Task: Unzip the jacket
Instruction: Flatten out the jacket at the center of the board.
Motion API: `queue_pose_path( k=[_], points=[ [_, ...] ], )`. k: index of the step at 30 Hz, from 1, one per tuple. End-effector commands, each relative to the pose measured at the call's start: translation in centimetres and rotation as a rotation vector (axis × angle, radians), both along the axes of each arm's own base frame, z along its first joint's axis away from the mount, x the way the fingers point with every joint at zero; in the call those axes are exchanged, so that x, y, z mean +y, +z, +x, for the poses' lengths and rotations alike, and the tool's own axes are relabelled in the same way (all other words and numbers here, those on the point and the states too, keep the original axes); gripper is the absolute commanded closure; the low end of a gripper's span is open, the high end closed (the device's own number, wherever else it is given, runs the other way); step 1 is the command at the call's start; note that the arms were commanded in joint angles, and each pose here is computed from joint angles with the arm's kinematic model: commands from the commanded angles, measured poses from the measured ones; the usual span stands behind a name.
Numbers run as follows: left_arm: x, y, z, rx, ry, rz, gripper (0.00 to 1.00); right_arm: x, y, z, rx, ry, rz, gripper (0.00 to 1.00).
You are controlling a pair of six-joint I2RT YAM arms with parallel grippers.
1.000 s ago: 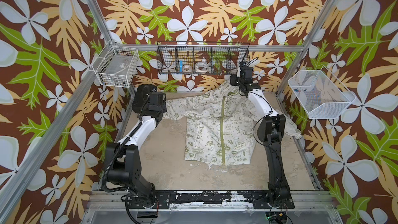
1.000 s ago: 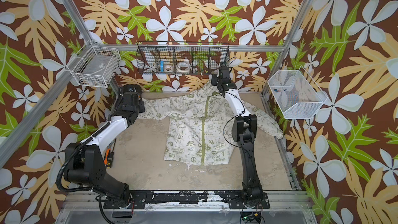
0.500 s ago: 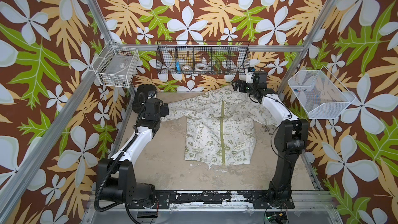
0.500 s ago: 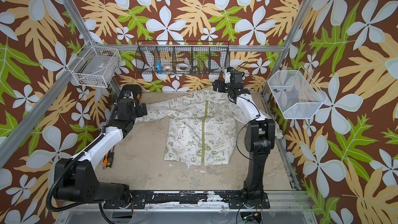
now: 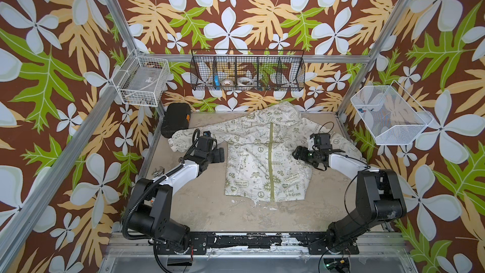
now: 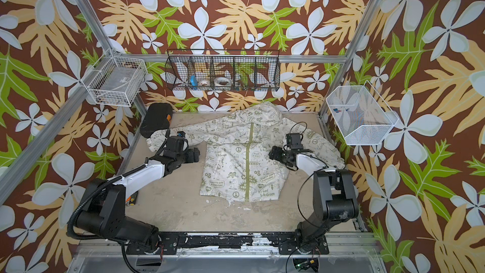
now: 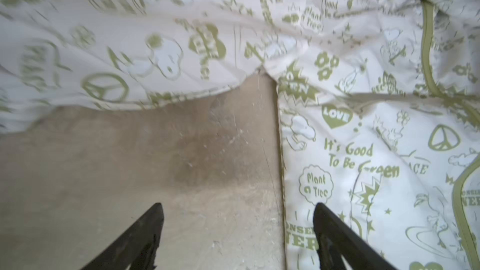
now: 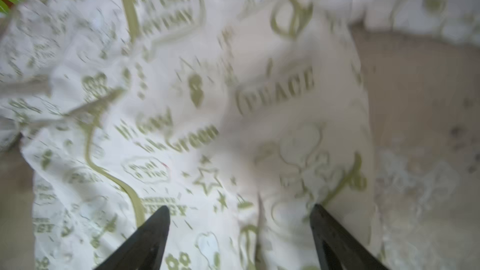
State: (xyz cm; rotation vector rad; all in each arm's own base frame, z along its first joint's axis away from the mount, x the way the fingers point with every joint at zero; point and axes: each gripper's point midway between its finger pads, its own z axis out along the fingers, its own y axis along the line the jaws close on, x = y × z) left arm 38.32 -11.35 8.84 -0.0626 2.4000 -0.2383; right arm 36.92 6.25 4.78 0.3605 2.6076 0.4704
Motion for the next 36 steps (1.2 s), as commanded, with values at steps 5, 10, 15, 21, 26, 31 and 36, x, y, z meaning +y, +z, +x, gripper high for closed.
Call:
queue_pose_path(
  k=[5, 10, 15, 21, 26, 31, 36],
  points=[
    [-3.2, -3.6, -2.0, 0.131, -0.018, -0.078, 0.17, -0.8, -2.7, -4.1, 0.065, -0.014, -0.032, 0.41],
    [-4.6, -5.2, -3.6, 0.182, -0.046, -0.097, 0.44, -1.4, -2.2, -7.3, 0.087, -0.001, -0.070, 1.00],
    [-4.9, -6.3, -6.1, 0.216, -0.052, -0.131, 0.85, -0.4, 0.2, -10.8, 0.041, -0.018, -0.013, 1.00],
    [-4.2, -4.5, -8.5, 0.177, -0.032, -0.163, 0.60, 0.2, 3.4, -12.7, 0.001, -0.083, 0.029, 0.40],
    [-3.6, -2.8, -9.1, 0.130, -0.013, -0.185, 0.15, -2.6, 2.3, -12.7, 0.045, -0.245, -0.047, 0.14],
    [-4.5, -4.0, -9.4, 0.181, -0.026, -0.223, 0.11, -3.0, -0.2, -12.2, 0.080, -0.293, -0.053, 0.17],
    [-4.1, -5.7, -9.5, 0.233, 0.017, -0.199, 0.16, -2.6, -2.2, -12.5, 0.120, -0.278, -0.037, 0.29]
  ],
)
